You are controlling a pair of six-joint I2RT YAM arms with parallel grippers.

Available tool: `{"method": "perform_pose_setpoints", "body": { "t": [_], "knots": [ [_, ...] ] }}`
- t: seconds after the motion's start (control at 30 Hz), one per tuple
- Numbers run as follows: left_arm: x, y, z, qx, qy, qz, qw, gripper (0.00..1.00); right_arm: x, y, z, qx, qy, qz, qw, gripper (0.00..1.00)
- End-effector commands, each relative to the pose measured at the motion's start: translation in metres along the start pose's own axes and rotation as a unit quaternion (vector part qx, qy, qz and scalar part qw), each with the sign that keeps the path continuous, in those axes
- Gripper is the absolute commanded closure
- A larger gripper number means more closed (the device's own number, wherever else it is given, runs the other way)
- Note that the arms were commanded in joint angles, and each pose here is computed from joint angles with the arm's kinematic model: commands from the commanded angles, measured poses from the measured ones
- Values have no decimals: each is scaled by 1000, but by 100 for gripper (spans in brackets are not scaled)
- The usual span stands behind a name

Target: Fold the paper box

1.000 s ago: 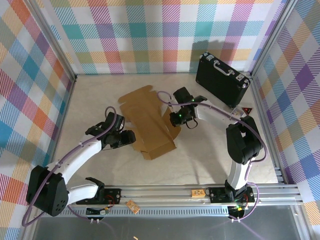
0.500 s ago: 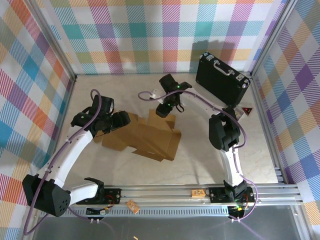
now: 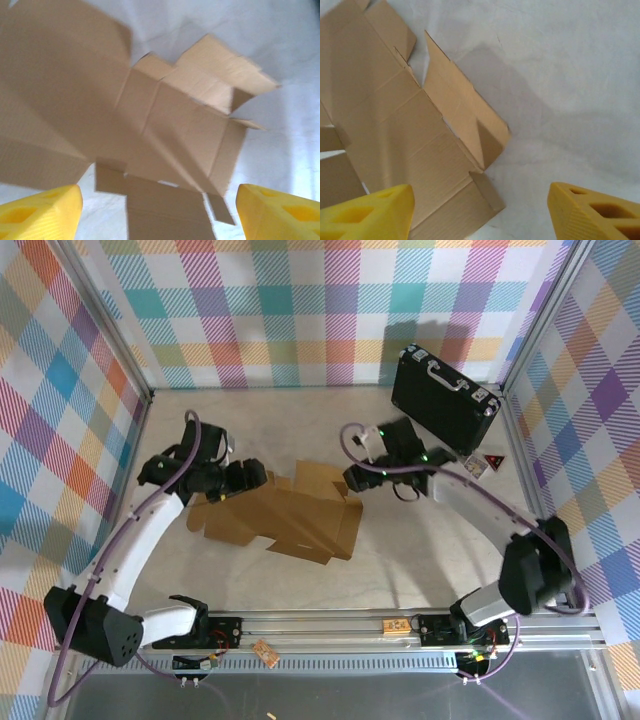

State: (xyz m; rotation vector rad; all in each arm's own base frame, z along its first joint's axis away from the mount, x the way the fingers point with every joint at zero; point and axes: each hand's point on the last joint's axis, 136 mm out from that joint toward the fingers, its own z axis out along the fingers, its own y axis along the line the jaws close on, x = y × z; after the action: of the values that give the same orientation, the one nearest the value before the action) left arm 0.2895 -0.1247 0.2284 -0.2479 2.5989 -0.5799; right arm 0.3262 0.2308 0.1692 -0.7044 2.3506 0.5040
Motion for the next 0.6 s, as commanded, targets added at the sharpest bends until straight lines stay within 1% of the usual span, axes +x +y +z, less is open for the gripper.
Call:
{"method": "perform_pose_setpoints", "body": {
  "t": [0.0, 0.07, 0.1, 0.17, 0.2, 0.23, 0.33, 0.37, 0.4, 0.47, 0.5, 0.53, 0.57],
  "knots": [
    [-26, -40, -13, 55, -11, 71, 996, 17, 17, 0, 10, -30, -41, 84, 995, 31],
    [-44, -56, -13, 62, -25, 124, 990, 17, 34, -8, 13, -12, -40, 92, 995, 33],
    [-52, -66, -10, 67, -36, 160, 984, 17, 41, -12, 15, -6, -39, 101, 994, 33],
    [-64, -85, 1, 100, -58, 233, 965, 17, 52, -14, 17, -8, -43, 111, 993, 34],
    [-71, -89, 11, 105, -66, 255, 959, 17, 56, -15, 19, -11, -48, 115, 992, 34],
    [-75, -95, 18, 112, -68, 281, 951, 17, 58, -13, 19, -16, -52, 114, 992, 34],
    [-79, -115, 46, 125, -59, 372, 918, 16, 65, -13, 19, -19, -63, 109, 992, 34],
    [-76, -121, 59, 124, -50, 410, 902, 16, 66, -14, 18, -14, -67, 111, 992, 34],
    [-68, -123, 73, 121, -34, 457, 881, 16, 67, -16, 16, -8, -75, 114, 991, 34],
    [-62, -123, 103, 99, -16, 515, 851, 15, 71, -19, 13, -1, -91, 120, 989, 34],
    [-55, -125, 114, 101, 3, 552, 828, 15, 71, -19, 11, -2, -102, 121, 987, 34],
    [-50, -127, 123, 100, 18, 573, 814, 15, 72, -19, 9, -1, -107, 119, 987, 34],
    [-51, -129, 133, 93, 24, 588, 804, 16, 71, -19, 6, 0, -113, 117, 987, 34]
  ]
}}
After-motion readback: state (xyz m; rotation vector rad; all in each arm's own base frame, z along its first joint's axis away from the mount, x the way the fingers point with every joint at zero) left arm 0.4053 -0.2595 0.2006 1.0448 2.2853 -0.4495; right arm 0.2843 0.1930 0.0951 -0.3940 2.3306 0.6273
